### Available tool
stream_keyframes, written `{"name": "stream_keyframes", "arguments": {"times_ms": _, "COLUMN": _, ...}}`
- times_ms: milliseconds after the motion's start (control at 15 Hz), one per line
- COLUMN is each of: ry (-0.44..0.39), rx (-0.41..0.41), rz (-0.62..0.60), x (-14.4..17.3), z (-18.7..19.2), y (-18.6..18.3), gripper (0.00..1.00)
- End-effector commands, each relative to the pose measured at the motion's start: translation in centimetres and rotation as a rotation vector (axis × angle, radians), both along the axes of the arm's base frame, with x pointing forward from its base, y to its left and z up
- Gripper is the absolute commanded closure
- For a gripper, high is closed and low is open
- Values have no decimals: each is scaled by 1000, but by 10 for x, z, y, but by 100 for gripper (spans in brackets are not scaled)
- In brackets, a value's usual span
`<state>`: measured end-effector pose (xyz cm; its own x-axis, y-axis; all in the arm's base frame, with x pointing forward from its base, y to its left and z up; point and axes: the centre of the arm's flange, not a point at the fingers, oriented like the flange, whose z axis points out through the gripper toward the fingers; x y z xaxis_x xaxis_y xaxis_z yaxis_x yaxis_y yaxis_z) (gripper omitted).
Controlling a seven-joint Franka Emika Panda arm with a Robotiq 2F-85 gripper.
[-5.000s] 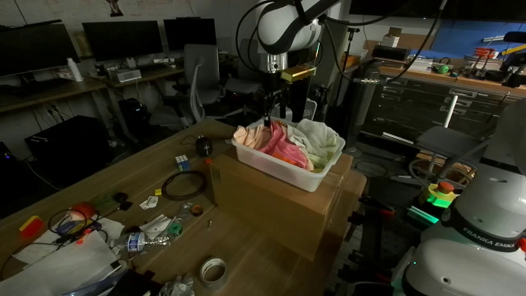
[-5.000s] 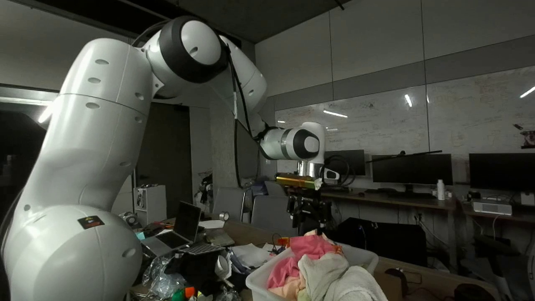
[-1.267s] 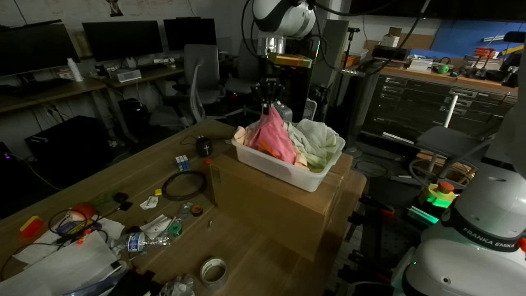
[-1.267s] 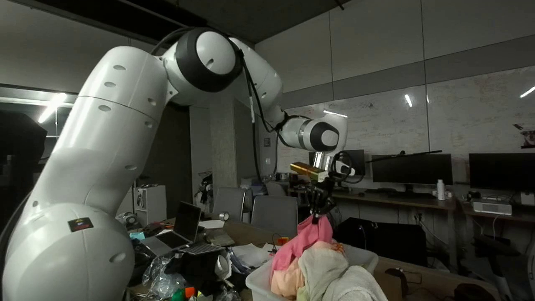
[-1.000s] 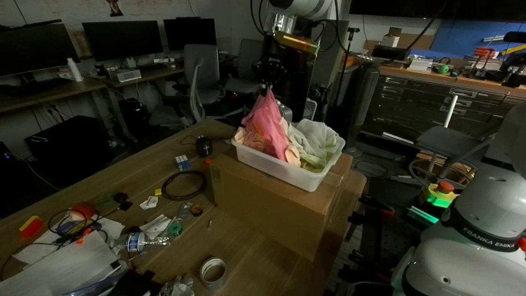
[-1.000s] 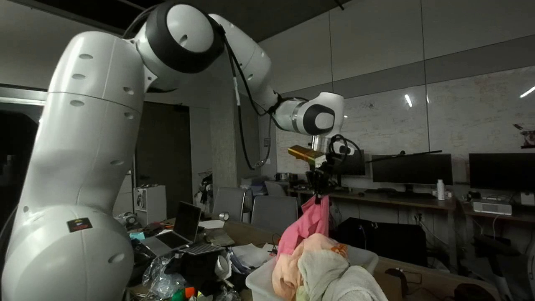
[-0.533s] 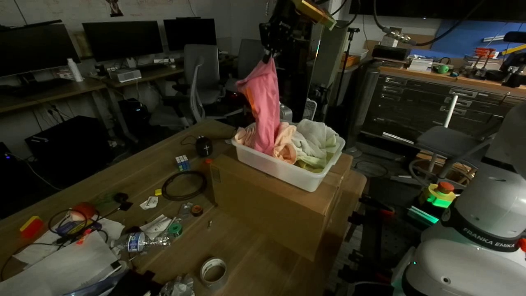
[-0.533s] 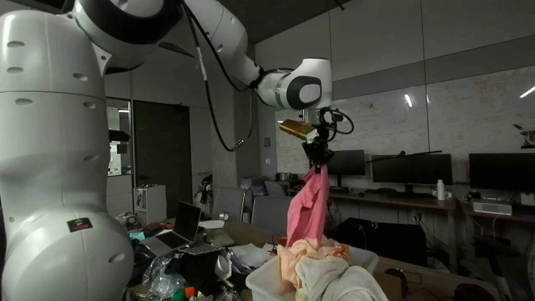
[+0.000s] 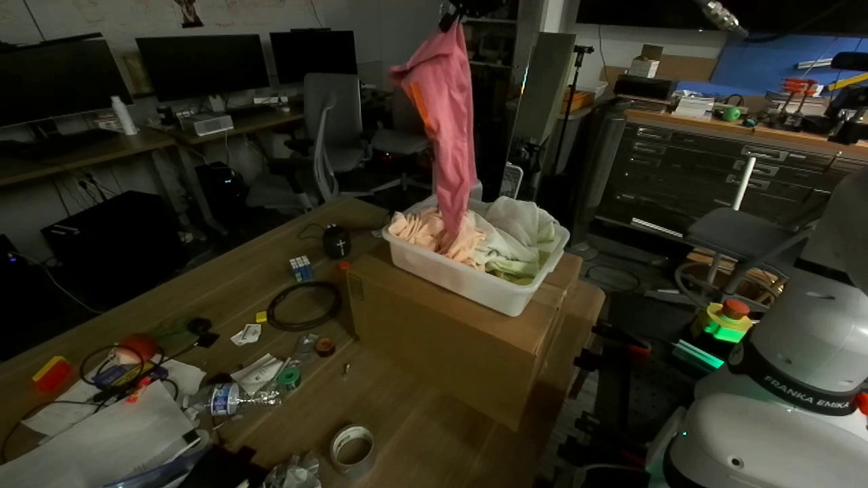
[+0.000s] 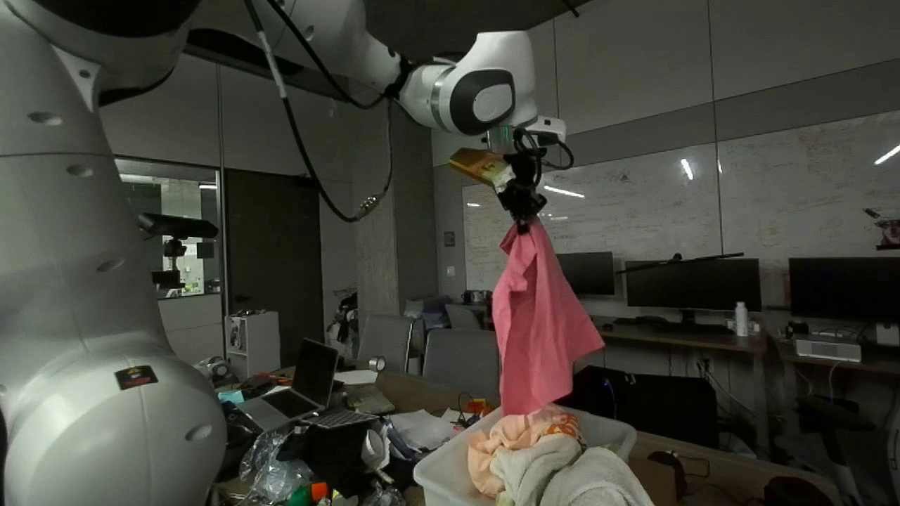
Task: Take the clothing out of the white storage bin and put them on the table
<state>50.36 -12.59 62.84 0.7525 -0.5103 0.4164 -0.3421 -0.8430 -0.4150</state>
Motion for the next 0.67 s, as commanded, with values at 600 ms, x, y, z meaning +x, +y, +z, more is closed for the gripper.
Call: {"name": "stream_keyframes", "arguments": {"times_ms": 600, "ry": 263, "rx": 49, "rz": 598, "x": 33, "z": -15, "y": 136, "gripper": 98}}
